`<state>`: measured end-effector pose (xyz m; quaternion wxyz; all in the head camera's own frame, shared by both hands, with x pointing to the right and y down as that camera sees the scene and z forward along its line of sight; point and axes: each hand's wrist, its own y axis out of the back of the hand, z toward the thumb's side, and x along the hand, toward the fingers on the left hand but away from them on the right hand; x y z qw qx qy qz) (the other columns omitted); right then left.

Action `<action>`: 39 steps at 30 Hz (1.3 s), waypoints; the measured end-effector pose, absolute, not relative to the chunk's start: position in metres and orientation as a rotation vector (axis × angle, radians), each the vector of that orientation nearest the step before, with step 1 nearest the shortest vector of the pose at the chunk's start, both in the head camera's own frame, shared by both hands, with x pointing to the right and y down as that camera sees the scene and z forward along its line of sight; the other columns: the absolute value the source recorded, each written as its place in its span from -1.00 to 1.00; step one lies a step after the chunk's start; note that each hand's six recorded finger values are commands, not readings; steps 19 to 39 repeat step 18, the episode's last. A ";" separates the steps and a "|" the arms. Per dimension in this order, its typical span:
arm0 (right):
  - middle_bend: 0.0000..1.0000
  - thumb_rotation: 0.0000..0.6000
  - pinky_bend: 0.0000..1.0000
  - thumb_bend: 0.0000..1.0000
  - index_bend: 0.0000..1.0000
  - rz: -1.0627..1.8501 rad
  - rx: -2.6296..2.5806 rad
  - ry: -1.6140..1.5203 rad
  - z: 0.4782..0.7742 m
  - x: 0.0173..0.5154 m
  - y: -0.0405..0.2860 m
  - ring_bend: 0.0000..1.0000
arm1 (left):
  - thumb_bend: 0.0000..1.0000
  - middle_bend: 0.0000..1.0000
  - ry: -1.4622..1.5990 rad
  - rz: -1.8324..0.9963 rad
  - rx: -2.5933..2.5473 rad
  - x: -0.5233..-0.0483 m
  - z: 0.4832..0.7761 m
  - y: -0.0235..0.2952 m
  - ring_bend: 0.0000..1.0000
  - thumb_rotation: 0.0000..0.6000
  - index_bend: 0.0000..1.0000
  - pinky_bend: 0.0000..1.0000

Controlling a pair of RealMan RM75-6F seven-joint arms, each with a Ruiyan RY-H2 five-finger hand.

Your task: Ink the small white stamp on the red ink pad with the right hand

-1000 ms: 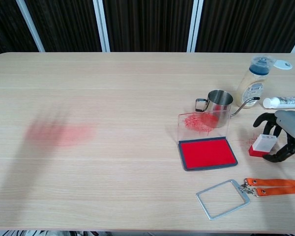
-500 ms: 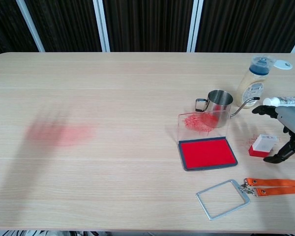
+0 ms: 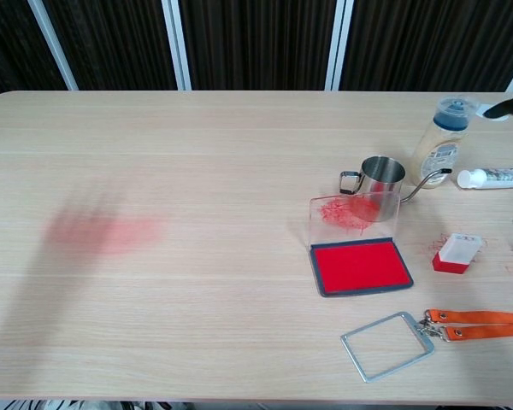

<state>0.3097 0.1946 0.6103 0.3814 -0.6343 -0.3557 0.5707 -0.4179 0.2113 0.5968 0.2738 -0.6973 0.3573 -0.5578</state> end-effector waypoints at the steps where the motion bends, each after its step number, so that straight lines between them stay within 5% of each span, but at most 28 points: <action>1: -0.93 1.00 -0.49 -0.60 -0.85 1.448 -1.593 -0.916 0.601 0.319 0.195 -0.91 | -0.98 -1.00 0.959 -1.499 -1.872 -0.418 0.596 0.211 -1.00 1.00 -1.00 -1.00; 13: -1.00 1.00 -0.63 -0.75 -1.00 1.409 -1.374 -0.997 0.527 0.417 0.227 -1.00 | -0.98 -1.00 0.933 -1.492 -1.796 -0.422 0.595 0.209 -1.00 1.00 -1.00 -1.00; 39: -1.00 1.00 -0.63 -0.75 -1.00 1.404 -1.358 -1.009 0.523 0.430 0.233 -1.00 | -0.98 -1.00 0.938 -1.481 -1.786 -0.422 0.594 0.208 -1.00 1.00 -1.00 -1.00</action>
